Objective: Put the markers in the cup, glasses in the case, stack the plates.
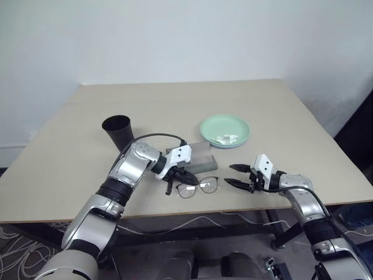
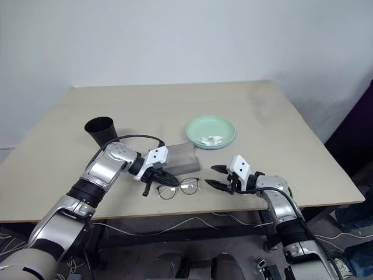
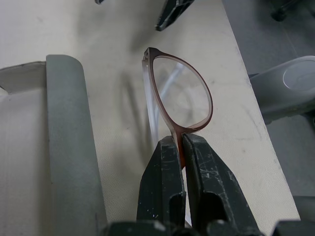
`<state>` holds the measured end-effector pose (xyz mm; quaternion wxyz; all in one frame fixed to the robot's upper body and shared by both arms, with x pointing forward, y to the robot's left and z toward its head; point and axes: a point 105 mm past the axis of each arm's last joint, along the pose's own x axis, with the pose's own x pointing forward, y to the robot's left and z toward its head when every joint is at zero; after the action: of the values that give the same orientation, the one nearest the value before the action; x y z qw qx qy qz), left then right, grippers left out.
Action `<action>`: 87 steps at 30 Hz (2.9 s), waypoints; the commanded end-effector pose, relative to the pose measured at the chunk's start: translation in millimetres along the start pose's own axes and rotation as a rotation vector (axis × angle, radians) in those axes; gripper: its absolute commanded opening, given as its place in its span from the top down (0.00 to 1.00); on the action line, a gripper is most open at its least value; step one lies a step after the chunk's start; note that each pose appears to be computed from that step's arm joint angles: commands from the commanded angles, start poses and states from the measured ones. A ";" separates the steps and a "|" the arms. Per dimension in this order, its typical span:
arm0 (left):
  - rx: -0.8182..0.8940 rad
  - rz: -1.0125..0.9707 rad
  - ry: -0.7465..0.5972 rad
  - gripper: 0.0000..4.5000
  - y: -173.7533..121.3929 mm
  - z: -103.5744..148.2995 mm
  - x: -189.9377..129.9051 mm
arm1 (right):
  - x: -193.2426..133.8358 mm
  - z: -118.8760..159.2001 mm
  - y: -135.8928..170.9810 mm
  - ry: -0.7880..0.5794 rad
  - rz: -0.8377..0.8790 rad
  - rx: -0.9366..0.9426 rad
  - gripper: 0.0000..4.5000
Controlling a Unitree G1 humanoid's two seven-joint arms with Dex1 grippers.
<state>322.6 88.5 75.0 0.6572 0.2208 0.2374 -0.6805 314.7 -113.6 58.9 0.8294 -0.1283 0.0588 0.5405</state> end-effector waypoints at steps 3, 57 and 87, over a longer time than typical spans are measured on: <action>0.084 0.055 -0.036 0.99 7.4 24.4 -23.1 | -10.8 18.8 -8.3 -0.039 0.010 -0.039 0.40; 0.185 0.224 0.123 0.99 57.5 0.6 -9.1 | -4.4 10.0 -7.8 -0.031 -0.040 -0.029 0.40; 0.282 0.755 0.092 1.00 119.0 37.3 -54.6 | -2.0 34.8 -4.4 -0.089 -0.022 -0.095 0.40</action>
<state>442.4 108.6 127.2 0.8180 0.3953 0.0871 -0.4087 314.2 -110.1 73.1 0.8293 -0.1386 0.0317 0.5405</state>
